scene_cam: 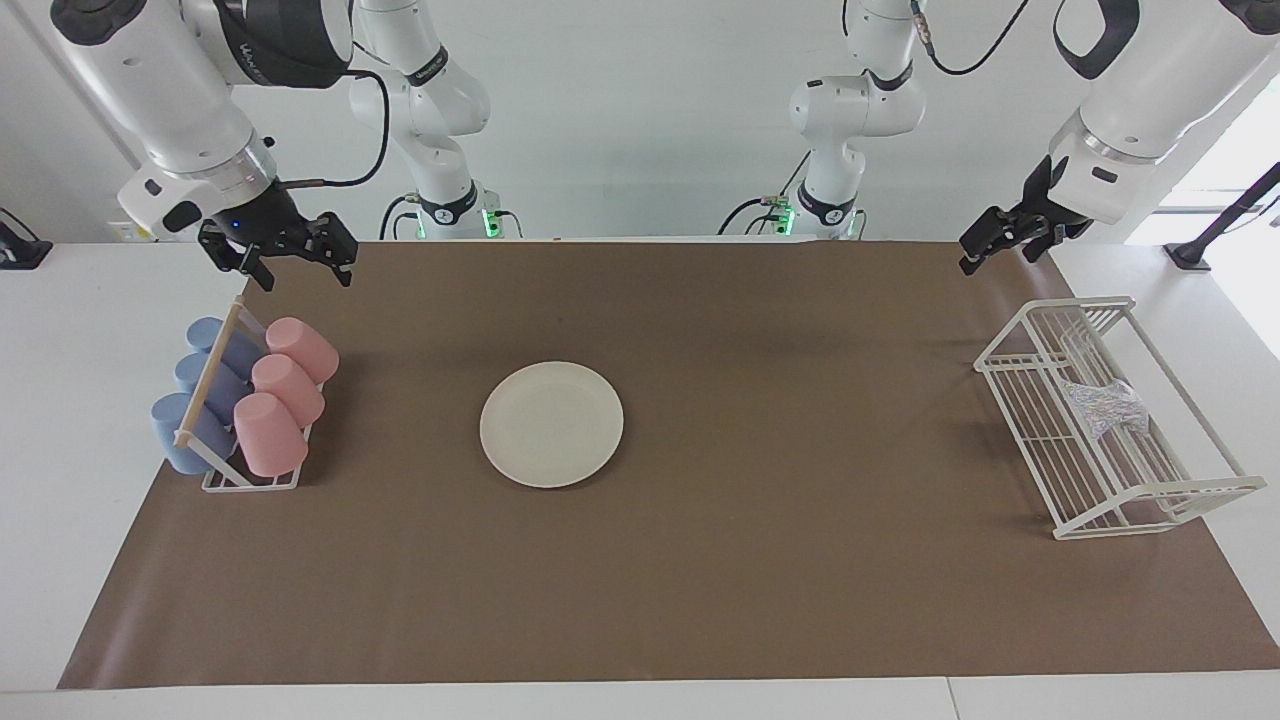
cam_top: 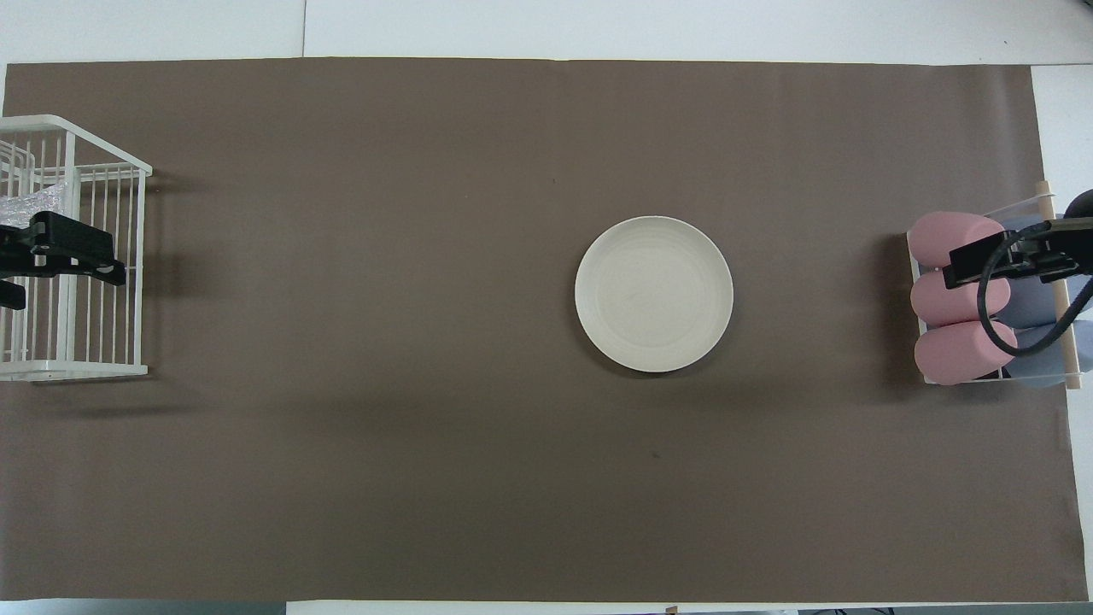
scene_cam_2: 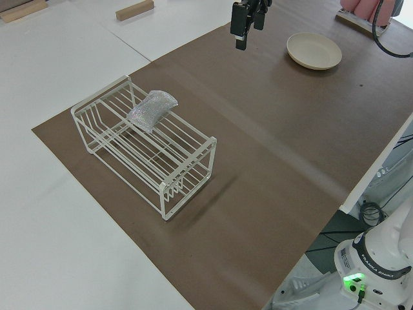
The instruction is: Wipe plate with sponge
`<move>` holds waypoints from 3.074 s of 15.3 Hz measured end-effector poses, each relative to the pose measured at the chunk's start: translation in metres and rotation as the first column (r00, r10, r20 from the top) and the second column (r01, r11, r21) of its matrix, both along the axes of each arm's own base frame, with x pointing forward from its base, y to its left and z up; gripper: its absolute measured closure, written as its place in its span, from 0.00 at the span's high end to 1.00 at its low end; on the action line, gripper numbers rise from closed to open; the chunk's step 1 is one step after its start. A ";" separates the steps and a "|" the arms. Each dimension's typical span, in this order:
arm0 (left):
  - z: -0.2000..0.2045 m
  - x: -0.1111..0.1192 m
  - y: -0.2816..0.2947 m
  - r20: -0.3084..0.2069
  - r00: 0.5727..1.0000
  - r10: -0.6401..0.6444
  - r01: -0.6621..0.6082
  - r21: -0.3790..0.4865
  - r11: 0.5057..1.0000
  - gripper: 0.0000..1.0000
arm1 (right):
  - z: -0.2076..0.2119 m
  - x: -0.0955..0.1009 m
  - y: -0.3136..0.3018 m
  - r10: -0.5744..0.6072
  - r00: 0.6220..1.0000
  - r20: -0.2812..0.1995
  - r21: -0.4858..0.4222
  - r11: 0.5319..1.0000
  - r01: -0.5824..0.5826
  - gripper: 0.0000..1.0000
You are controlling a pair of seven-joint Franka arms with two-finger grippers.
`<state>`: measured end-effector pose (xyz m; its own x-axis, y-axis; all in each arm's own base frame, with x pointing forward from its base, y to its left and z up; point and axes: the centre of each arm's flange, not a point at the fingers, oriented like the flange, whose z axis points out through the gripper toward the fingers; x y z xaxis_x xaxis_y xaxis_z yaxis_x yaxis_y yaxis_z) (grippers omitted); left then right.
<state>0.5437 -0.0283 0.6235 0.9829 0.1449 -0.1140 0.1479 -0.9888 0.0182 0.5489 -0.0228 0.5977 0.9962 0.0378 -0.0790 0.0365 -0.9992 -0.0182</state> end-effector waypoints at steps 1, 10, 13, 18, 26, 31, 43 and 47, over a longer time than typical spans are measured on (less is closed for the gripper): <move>0.000 0.000 0.000 0.000 1.000 0.000 0.000 0.000 1.000 1.00 | 0.000 0.000 0.000 0.000 1.000 0.000 0.000 1.000 0.000 1.00; -0.012 0.005 0.014 0.037 0.998 0.051 -0.051 0.000 0.999 1.00 | 0.000 0.000 0.000 0.000 1.000 0.000 0.000 1.000 0.000 1.00; -0.029 0.002 0.012 0.066 0.995 0.070 -0.075 0.081 0.994 1.00 | 0.000 0.000 0.000 0.000 1.000 0.000 0.000 1.000 0.000 1.00; -0.069 0.011 -0.012 0.033 0.999 -0.033 0.020 0.342 0.939 1.00 | 0.000 0.000 0.000 0.000 1.000 0.000 0.000 1.000 0.000 1.00; -0.171 0.075 -0.008 -0.105 0.980 -0.168 0.194 0.689 0.699 1.00 | 0.000 0.000 0.000 0.000 1.000 0.000 0.000 1.000 0.000 1.00; -0.217 0.109 0.000 -0.177 0.963 -0.205 0.263 0.783 0.563 1.00 | 0.000 0.000 0.000 0.000 1.000 0.000 0.000 1.000 0.000 1.00; -0.212 0.126 0.011 -0.133 0.961 -0.243 0.245 0.818 0.521 0.96 | 0.000 0.000 0.000 0.000 1.000 0.000 0.000 1.000 0.000 1.00; -0.217 0.127 0.013 -0.112 0.968 -0.226 0.218 0.822 0.526 0.90 | 0.000 0.000 0.000 -0.016 1.000 0.000 -0.001 1.000 0.016 1.00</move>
<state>0.6711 -0.0158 0.4061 0.9971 -0.0523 -0.0545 -0.0746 -0.5688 -0.8191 0.5489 -0.0227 0.5977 0.9966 0.0218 -0.0793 0.0205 -0.9996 -0.0169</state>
